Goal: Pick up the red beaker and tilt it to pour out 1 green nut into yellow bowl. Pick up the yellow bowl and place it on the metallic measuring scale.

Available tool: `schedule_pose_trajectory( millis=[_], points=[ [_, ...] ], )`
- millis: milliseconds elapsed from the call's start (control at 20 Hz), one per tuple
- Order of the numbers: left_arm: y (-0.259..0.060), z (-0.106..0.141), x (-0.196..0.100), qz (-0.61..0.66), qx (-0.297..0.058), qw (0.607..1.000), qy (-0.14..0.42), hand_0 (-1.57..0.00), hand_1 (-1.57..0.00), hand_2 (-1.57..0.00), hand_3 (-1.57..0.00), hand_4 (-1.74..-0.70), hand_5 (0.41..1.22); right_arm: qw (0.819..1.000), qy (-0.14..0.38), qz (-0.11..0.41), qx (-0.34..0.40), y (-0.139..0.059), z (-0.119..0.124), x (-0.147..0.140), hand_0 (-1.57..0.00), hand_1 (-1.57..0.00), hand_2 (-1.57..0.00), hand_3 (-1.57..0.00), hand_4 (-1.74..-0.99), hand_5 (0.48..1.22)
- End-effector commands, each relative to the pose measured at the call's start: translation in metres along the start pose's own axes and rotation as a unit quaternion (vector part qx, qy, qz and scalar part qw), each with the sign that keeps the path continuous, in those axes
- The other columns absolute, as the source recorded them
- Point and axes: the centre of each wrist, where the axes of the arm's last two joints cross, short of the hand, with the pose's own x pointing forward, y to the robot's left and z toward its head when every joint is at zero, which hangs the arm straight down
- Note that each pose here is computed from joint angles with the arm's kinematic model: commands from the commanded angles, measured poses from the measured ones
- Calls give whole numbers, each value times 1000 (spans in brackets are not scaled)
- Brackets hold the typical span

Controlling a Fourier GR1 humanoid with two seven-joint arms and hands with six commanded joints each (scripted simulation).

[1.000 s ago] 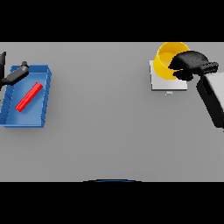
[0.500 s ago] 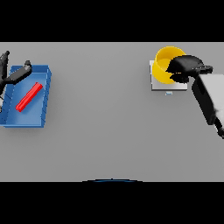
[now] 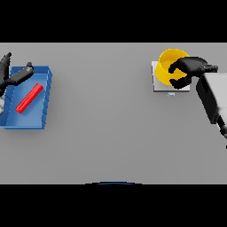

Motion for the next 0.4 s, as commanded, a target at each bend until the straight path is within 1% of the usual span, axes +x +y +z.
schedule_pose_trajectory(
  millis=[0,100,150,250,350],
  points=[
    [3,-2,3,4,2,1000,2,1,1,1,1,-810,739,1000,-6,1,3,2,0,0,-255,-226,-390,-541,-1385,780],
    [2,-3,-1,2,5,1000,4,1,1,1,1,-812,736,1000,-10,9,6,3,-1,-3,-163,-144,-288,-475,-1356,755],
    [2,-2,2,2,5,1000,2,1,1,1,1,-809,736,1000,-10,13,9,0,-2,0,-130,-115,-244,-442,-1346,746],
    [6,-3,-1,6,9,1000,5,1,1,1,1,-816,733,1000,-4,18,13,2,-4,2,-83,-73,-173,-387,-1325,737],
    [2,-3,0,9,6,1000,5,1,1,1,1,-821,734,1000,-7,21,18,0,-3,1,-53,-47,-115,-348,-1308,733]
  ],
)
